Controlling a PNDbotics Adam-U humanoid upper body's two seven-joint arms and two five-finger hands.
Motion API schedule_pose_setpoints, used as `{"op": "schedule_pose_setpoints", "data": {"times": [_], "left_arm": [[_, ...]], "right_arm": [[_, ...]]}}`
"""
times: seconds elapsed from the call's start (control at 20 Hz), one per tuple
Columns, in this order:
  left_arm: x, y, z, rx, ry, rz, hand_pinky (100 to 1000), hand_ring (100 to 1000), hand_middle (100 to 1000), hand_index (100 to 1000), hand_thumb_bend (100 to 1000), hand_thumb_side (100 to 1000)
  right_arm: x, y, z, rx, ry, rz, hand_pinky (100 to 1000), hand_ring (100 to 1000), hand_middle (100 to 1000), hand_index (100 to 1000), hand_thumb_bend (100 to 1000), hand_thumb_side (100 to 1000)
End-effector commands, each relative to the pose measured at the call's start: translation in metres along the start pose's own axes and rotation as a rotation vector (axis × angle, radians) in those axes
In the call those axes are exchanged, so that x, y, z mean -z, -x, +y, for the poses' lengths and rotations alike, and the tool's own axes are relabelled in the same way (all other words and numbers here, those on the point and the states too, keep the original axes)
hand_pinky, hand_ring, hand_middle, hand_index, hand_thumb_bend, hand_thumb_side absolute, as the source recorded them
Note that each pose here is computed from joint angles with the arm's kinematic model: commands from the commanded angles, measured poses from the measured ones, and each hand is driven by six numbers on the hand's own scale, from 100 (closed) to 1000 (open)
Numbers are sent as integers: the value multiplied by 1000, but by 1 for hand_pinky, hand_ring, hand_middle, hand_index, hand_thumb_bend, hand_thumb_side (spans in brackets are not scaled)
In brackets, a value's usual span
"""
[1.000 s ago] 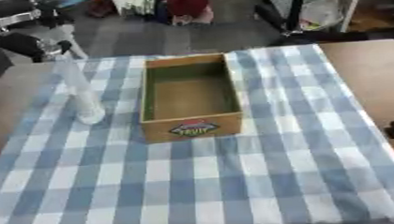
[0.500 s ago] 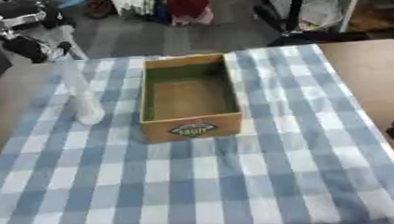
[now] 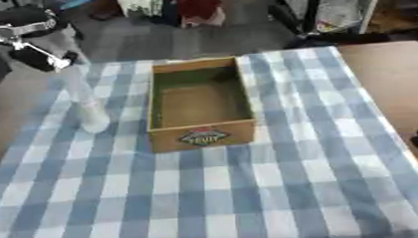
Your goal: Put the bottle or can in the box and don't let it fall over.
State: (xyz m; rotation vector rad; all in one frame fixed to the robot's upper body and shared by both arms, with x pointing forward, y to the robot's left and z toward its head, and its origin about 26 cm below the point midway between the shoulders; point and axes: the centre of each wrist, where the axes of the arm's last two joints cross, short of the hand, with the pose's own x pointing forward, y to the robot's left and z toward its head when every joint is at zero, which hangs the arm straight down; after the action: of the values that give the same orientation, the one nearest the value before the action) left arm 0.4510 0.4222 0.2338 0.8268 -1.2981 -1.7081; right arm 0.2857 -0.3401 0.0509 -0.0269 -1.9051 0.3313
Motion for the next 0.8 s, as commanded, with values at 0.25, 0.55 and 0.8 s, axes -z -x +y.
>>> {"op": "schedule_pose_setpoints", "data": {"times": [0.25, 0.55, 0.8], "left_arm": [[-6, 3, 9, 50, 32, -36, 451, 309, 245, 611, 100, 169], [-6, 3, 10, 37, -4, -45, 333, 181, 122, 481, 100, 231], [-10, 4, 16, 26, -37, -50, 317, 149, 100, 453, 100, 287]], "right_arm": [[5, -7, -4, -11, -6, -26, 773, 699, 646, 849, 100, 783], [5, -7, -4, -12, -5, -26, 773, 699, 646, 849, 100, 783], [5, -7, -4, -11, -4, -26, 773, 699, 645, 849, 100, 783]]}}
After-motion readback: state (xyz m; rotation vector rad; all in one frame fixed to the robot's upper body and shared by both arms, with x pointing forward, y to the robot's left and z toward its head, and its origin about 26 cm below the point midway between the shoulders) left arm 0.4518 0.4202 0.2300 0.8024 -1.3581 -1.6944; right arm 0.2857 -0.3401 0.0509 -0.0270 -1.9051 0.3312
